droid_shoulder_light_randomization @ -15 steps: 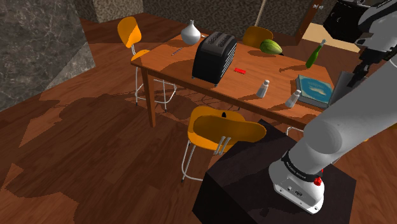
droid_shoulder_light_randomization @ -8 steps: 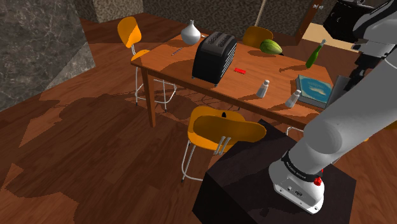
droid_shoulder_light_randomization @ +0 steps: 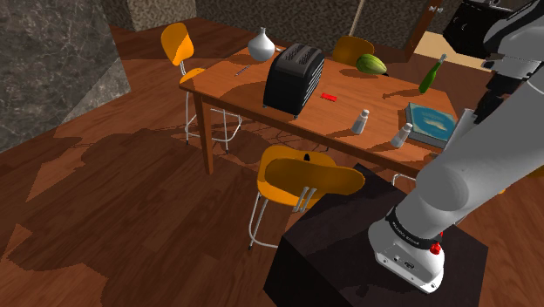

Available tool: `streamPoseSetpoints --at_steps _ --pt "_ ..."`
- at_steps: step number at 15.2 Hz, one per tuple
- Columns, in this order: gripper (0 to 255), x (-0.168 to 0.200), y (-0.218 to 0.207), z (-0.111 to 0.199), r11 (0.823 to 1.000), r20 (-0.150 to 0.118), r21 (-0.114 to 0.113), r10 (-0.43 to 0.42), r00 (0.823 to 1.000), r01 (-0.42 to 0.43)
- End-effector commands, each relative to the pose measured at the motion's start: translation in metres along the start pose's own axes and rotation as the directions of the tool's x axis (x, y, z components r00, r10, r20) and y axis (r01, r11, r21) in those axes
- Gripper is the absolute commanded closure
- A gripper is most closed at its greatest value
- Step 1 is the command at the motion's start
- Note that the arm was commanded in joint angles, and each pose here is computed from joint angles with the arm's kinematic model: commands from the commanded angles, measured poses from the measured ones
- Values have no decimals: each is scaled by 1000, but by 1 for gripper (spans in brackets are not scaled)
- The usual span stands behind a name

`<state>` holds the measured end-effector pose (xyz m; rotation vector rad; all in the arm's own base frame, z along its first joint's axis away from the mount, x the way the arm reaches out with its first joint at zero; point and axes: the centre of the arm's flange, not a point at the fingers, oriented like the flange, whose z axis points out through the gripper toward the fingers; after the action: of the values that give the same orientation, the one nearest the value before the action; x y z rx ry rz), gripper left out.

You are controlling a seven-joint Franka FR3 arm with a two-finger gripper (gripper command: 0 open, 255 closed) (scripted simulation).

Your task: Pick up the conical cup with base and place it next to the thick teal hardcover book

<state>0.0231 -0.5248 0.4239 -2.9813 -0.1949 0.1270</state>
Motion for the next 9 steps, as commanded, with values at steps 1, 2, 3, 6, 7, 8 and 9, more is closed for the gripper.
streamPoseSetpoints --at_steps 1,2,3,6,7,8,9 --pt "0 0 0 0 1000 0 0 0 1000 0" --pt "0 0 0 0 1000 0 0 0 1000 0" --pt "0 0 0 -13 1000 0 0 0 1000 0" --pt "0 0 0 -50 1000 0 0 0 1000 0" --pt "0 0 0 -50 1000 0 0 0 1000 0" --pt "0 0 0 -50 1000 0 0 0 1000 0" --pt "0 0 0 -50 1000 0 0 0 1000 0"
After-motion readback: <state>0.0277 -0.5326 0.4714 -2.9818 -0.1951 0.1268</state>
